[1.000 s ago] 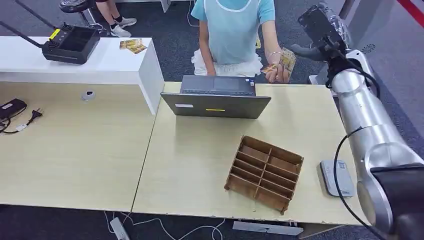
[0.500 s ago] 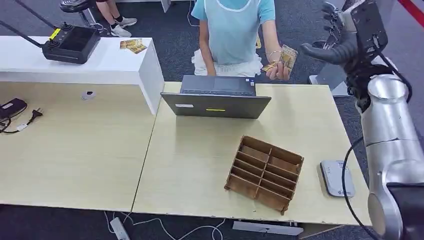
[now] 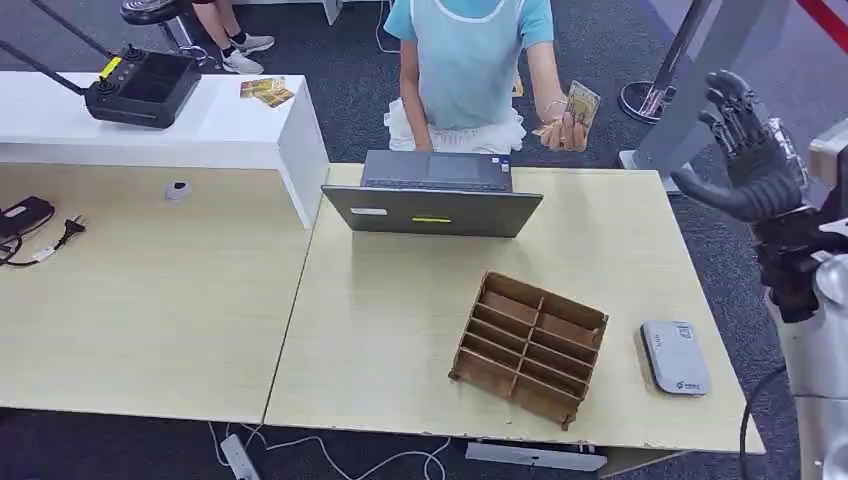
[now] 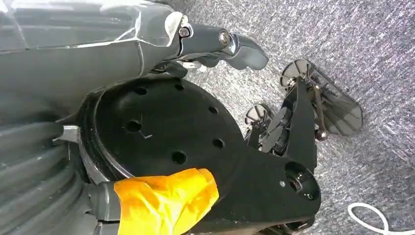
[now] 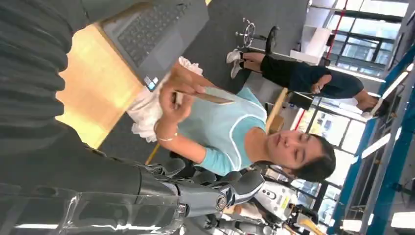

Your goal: Pass the card to the sensor for recognition and then transmit it.

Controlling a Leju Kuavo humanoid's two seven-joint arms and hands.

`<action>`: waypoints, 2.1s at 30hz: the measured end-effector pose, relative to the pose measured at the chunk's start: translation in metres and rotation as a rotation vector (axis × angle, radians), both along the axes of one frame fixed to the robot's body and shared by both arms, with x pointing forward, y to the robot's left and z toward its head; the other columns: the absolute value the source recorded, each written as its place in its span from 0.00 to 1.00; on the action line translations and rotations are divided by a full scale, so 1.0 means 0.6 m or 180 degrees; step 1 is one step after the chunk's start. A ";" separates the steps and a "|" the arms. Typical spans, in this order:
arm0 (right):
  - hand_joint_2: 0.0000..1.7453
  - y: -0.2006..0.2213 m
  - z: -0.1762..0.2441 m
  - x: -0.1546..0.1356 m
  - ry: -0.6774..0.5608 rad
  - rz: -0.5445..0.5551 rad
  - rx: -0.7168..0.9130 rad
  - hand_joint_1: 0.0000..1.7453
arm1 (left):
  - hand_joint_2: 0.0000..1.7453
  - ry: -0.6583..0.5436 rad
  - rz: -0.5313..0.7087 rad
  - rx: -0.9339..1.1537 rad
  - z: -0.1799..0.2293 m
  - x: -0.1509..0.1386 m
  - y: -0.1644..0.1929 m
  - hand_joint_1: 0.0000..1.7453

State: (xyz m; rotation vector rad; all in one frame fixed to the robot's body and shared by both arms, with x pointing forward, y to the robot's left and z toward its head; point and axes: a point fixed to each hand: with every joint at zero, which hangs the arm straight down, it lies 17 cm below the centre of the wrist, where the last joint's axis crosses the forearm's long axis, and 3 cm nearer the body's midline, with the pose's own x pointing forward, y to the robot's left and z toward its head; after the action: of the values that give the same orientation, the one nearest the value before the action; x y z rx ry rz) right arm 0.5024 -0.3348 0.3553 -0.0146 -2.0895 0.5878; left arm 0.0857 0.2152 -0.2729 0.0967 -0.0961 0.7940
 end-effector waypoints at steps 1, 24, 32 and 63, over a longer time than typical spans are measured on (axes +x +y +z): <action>1.00 -0.004 -0.011 -0.014 0.0001 0.0003 0.0033 0.00 | 1.00 0.0004 0.0017 0.0003 0.000 -0.001 0.000 0.00; 1.00 0.099 -0.183 -0.283 0.0110 0.0172 0.0384 0.00 | 1.00 0.0140 0.0567 0.0075 -0.003 -0.034 0.009 0.00; 1.00 0.139 -0.208 -0.305 0.0231 0.0189 0.0562 0.00 | 1.00 0.0193 0.0635 0.0112 -0.004 -0.042 0.012 0.00; 1.00 0.196 -0.274 -0.297 0.0702 -0.0018 0.0723 0.00 | 1.00 0.0332 0.0797 0.0102 -0.005 -0.059 0.012 0.00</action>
State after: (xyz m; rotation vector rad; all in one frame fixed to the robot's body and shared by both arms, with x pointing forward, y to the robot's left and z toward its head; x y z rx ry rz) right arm 0.3244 -0.2174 0.1912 0.1671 -1.9283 0.3296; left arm 0.0505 0.2227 -0.2759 0.1827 0.0025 1.0359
